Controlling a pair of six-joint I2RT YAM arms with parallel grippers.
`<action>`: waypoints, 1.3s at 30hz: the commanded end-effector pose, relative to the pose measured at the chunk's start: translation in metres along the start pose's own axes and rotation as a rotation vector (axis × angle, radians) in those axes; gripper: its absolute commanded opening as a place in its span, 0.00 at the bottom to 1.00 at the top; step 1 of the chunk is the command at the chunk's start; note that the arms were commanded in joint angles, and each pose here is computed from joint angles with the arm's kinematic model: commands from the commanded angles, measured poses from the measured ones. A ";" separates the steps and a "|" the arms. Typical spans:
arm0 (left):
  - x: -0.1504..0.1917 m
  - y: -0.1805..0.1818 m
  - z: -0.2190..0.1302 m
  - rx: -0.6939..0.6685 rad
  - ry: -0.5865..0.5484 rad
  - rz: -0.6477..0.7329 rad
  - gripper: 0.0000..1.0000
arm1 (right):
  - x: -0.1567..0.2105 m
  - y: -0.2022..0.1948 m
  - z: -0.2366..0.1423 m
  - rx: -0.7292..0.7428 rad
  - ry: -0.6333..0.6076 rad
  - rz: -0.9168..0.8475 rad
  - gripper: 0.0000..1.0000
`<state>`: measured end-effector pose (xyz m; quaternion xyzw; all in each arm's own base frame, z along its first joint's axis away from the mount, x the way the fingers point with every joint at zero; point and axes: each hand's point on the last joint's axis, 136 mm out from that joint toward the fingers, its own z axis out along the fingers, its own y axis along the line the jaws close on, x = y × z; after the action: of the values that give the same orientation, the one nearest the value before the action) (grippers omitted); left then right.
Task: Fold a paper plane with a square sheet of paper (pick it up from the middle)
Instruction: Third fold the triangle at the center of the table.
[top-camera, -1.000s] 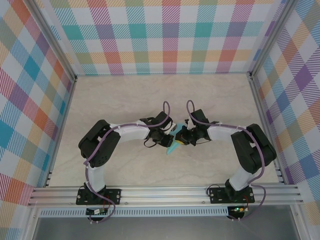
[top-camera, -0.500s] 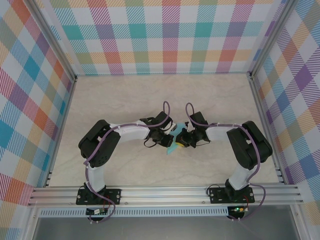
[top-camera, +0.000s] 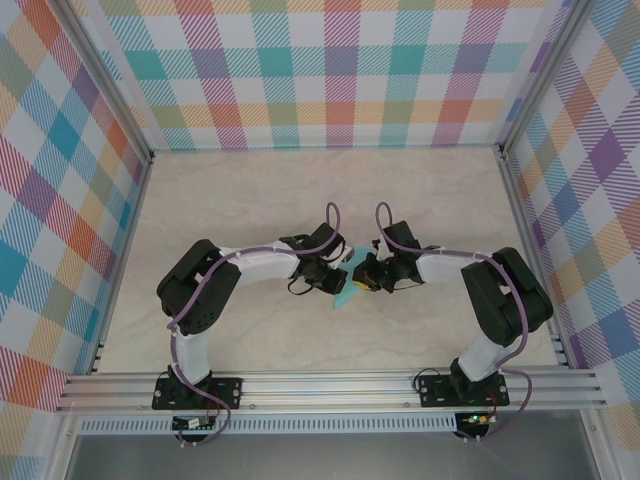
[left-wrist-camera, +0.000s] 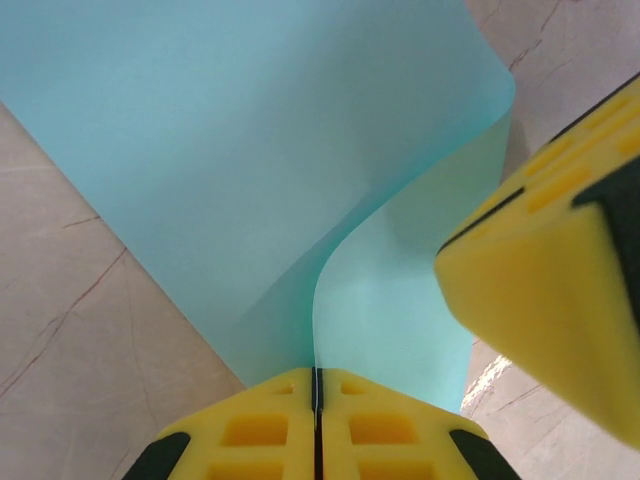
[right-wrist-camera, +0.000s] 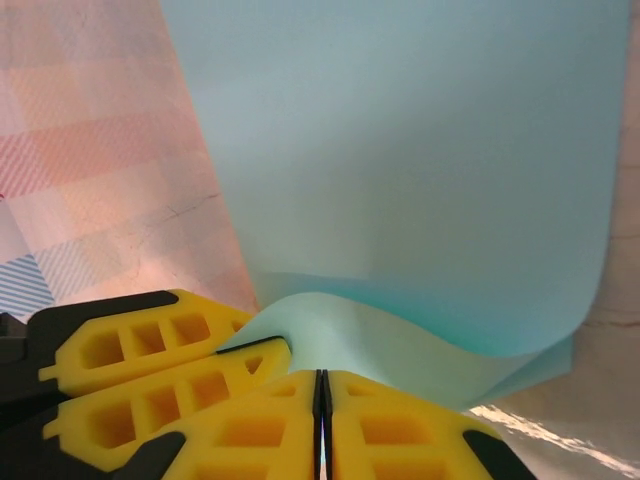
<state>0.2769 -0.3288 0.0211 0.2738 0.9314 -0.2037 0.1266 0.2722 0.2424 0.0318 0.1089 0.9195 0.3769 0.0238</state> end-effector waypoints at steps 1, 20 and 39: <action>0.016 0.016 0.010 -0.039 0.059 -0.009 0.07 | -0.005 -0.004 0.000 0.004 -0.004 0.002 0.10; 0.018 0.016 0.010 -0.037 0.068 -0.011 0.07 | -0.020 -0.004 -0.014 0.029 -0.038 0.006 0.09; 0.020 0.015 0.010 -0.036 0.078 -0.008 0.08 | -0.036 -0.001 -0.023 0.005 -0.055 0.001 0.08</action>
<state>0.2769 -0.3285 0.0209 0.2751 0.9310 -0.2043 0.1257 0.2906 0.2168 0.0229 0.1340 0.9265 0.3508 0.0258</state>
